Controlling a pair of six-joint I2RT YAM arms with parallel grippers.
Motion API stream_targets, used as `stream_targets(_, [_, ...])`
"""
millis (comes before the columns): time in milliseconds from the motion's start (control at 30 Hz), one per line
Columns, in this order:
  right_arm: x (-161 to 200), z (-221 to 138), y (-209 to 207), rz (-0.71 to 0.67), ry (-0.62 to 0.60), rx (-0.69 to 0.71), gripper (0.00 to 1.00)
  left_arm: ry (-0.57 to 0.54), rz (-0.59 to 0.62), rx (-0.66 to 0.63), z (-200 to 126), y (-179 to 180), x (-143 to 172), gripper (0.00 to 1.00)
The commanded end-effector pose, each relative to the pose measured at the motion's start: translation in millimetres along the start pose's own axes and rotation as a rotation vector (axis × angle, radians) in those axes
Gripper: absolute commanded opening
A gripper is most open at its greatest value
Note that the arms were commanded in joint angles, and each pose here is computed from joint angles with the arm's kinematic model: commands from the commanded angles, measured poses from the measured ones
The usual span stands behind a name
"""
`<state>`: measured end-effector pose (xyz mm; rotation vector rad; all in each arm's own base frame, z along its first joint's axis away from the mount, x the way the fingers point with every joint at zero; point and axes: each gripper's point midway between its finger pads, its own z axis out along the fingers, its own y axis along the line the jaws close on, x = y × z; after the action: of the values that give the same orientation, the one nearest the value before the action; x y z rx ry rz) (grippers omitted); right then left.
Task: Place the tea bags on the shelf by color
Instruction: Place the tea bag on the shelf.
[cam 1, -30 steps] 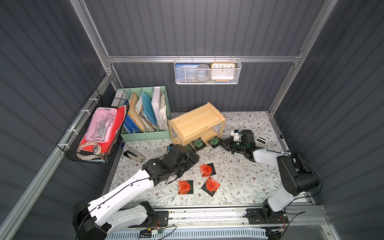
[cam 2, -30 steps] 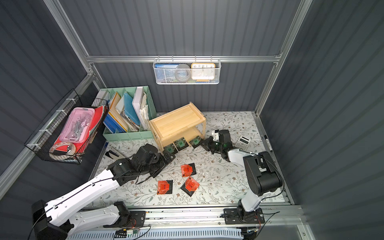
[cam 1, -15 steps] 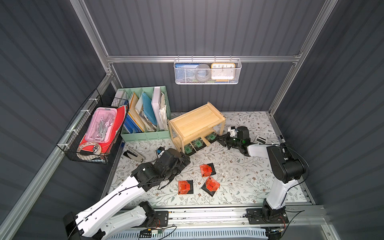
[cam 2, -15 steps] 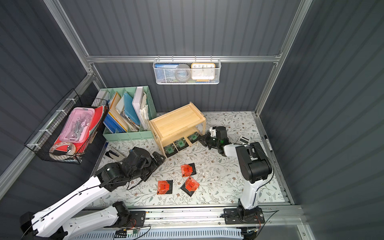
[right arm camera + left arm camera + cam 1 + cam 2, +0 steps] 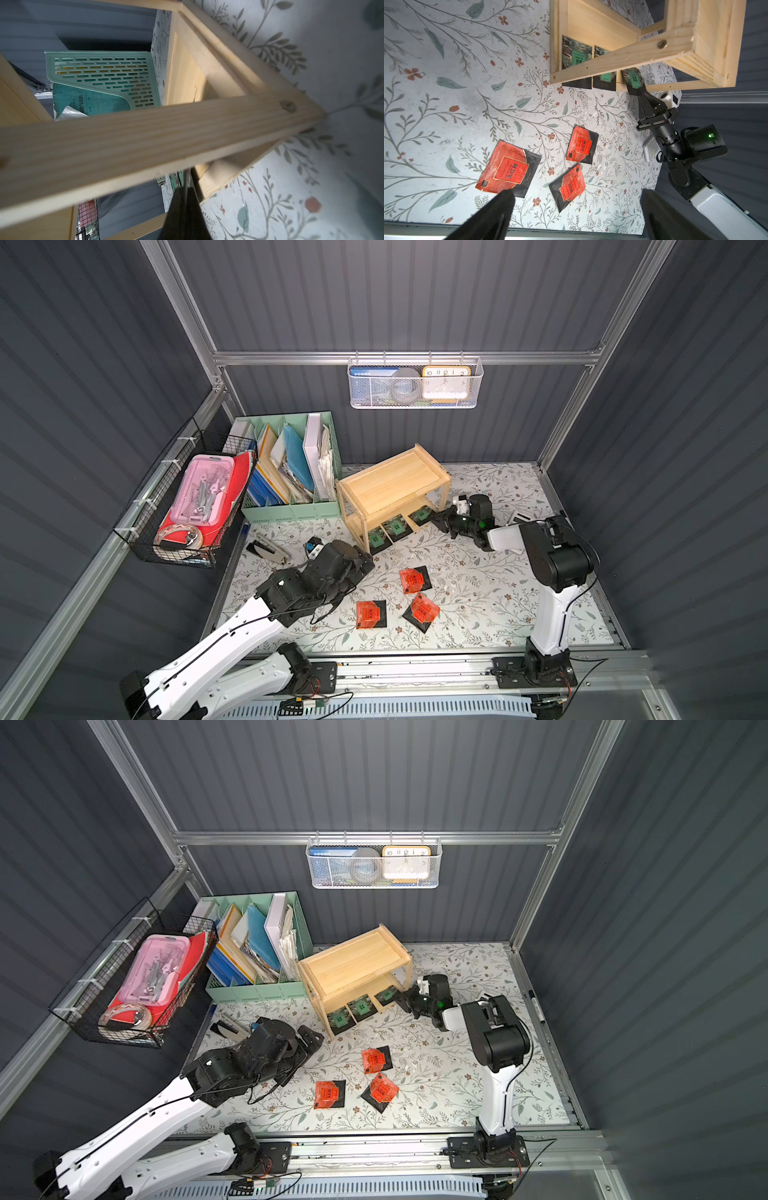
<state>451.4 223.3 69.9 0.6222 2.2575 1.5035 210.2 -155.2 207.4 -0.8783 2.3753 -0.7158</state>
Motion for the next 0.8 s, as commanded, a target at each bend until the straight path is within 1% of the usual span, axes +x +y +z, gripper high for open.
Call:
stream_targets(0, [-4.8, 4.6, 4.1, -0.005, -0.01, -0.017, 0.0, -0.018, -0.001, -0.048, 0.8, 15.0, -1.4, 1.0])
stream_targets(300, [0.0, 10.2, -14.0, 0.047, 0.007, 0.024, 0.0, -0.019, -0.01, -0.051, -0.1, 18.5, -2.0, 1.0])
stream_targets(767, [-3.7, 20.2, -17.7, 0.087, 0.01, 0.024, 0.0, -0.016, -0.016, -0.053, -1.8, 22.0, -1.3, 1.0])
